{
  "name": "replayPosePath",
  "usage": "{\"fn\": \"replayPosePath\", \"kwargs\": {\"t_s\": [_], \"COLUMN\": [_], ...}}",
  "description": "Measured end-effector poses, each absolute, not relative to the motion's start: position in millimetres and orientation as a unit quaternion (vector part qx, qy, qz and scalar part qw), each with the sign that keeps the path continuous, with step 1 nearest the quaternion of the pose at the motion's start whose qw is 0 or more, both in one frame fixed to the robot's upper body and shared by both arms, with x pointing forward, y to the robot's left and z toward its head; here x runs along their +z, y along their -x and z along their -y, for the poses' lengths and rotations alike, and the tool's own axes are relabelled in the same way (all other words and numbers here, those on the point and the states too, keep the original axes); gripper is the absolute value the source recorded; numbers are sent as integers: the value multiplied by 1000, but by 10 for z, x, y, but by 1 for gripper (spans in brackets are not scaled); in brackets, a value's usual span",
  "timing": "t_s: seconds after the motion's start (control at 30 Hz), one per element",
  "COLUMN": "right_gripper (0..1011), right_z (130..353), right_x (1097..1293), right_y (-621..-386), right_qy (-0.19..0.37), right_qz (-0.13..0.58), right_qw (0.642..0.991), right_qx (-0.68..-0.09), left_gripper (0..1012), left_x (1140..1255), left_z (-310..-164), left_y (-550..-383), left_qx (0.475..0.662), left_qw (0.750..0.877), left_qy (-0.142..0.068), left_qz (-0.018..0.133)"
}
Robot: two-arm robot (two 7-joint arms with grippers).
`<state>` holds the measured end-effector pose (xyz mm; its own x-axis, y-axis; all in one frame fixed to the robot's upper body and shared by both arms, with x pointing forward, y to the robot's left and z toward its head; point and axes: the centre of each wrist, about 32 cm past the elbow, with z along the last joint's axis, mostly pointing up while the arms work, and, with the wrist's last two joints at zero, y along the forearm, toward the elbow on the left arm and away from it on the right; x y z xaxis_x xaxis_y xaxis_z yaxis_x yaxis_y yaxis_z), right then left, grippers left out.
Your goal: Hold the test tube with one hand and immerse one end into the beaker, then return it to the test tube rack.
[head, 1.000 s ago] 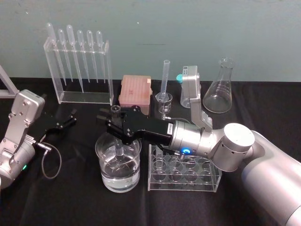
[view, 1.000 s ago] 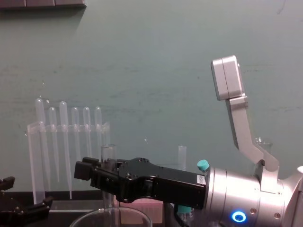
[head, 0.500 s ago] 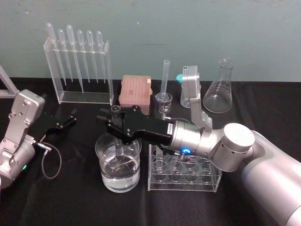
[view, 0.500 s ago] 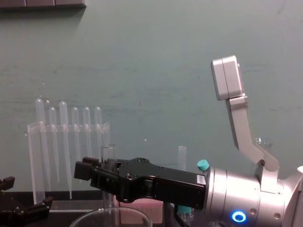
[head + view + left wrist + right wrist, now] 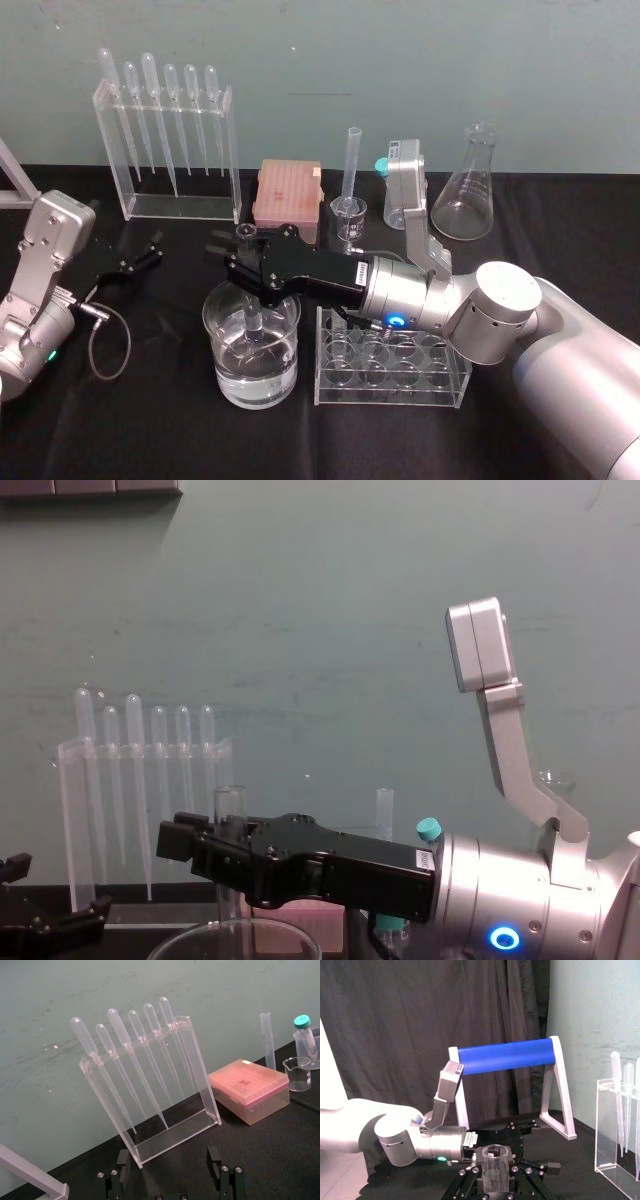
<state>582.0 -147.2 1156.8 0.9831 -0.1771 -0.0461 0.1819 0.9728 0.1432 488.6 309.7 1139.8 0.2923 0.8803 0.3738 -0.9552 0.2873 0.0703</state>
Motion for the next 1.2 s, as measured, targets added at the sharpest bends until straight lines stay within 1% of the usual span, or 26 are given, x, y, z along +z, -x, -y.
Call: {"fn": "replayPosePath", "kwargs": {"t_s": [1.2], "right_gripper": [189], "right_z": [1472], "right_x": [11568], "right_y": [-5820], "right_qy": [-74], "right_qz": [-17], "right_qw": [993], "right_qx": [-90], "left_gripper": [1000], "left_x": [11398], "left_z": [-3096], "left_y": [-4886], "left_qx": [580], "left_qw": [791], "left_qy": [-142], "left_qz": [132]}}
